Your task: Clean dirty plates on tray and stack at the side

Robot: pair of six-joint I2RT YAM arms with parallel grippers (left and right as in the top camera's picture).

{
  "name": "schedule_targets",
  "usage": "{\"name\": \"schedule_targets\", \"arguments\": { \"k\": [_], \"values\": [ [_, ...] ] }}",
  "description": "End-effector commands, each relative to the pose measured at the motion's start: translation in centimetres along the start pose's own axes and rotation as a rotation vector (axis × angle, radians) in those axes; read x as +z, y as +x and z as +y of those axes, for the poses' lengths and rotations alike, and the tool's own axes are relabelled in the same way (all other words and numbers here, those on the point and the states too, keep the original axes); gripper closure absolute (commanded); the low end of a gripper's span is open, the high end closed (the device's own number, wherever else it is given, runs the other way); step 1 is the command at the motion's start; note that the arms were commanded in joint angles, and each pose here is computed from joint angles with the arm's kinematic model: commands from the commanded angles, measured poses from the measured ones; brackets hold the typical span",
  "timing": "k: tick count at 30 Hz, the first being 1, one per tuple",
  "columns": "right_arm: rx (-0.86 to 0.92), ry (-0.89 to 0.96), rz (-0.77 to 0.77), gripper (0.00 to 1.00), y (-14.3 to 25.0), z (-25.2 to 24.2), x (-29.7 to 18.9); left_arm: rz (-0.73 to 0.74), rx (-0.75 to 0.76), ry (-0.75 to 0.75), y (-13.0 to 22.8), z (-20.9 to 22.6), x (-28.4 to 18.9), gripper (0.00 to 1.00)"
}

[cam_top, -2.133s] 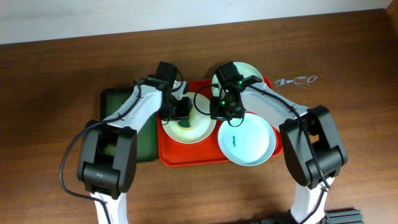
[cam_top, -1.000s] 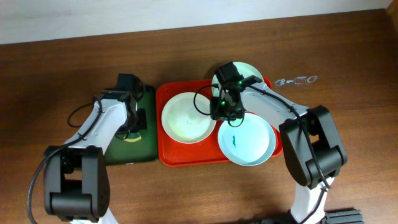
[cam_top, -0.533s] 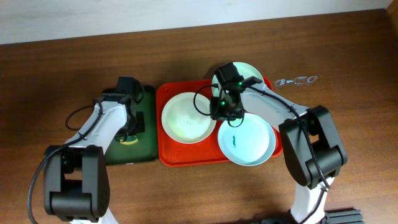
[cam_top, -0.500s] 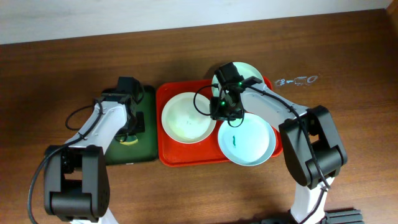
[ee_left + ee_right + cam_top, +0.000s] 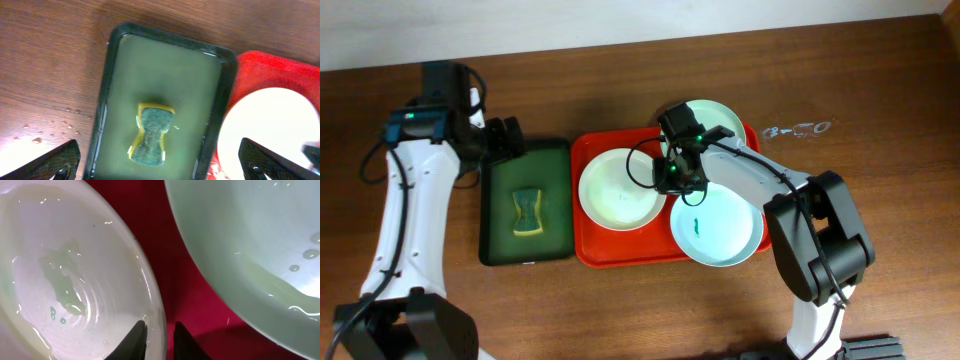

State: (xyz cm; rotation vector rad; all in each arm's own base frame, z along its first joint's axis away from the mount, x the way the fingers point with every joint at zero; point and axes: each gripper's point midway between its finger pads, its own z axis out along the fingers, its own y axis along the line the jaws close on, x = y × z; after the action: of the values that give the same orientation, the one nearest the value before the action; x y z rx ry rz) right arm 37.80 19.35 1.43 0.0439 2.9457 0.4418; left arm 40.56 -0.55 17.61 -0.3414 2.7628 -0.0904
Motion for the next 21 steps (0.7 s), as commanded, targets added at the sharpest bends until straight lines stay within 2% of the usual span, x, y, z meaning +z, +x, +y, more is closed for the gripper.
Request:
{"name": "schedule_targets", "arguments": {
  "k": [1,2,5,12,21],
  "values": [
    [-0.007,0.021,0.010,0.87,0.7,0.0,0.6,0.007,-0.032,0.093,-0.2,0.3,-1.2,0.00],
    [-0.012,0.020,0.009,0.96,0.7,0.2,0.6,0.009,-0.044,0.089,-0.2,0.8,-1.2,0.01],
    [-0.017,0.002,0.016,0.96,0.9,0.7,0.4,0.008,-0.052,0.086,-0.2,1.2,-1.2,0.01],
    [0.004,-0.057,0.003,0.96,-1.5,2.7,-6.8,0.008,-0.052,0.086,-0.3,1.2,-1.2,0.01],
    [-0.044,-0.114,-0.064,0.96,-3.6,5.7,-11.6,0.008,-0.052,0.086,-0.3,1.2,-1.2,0.01]
  ]
}}
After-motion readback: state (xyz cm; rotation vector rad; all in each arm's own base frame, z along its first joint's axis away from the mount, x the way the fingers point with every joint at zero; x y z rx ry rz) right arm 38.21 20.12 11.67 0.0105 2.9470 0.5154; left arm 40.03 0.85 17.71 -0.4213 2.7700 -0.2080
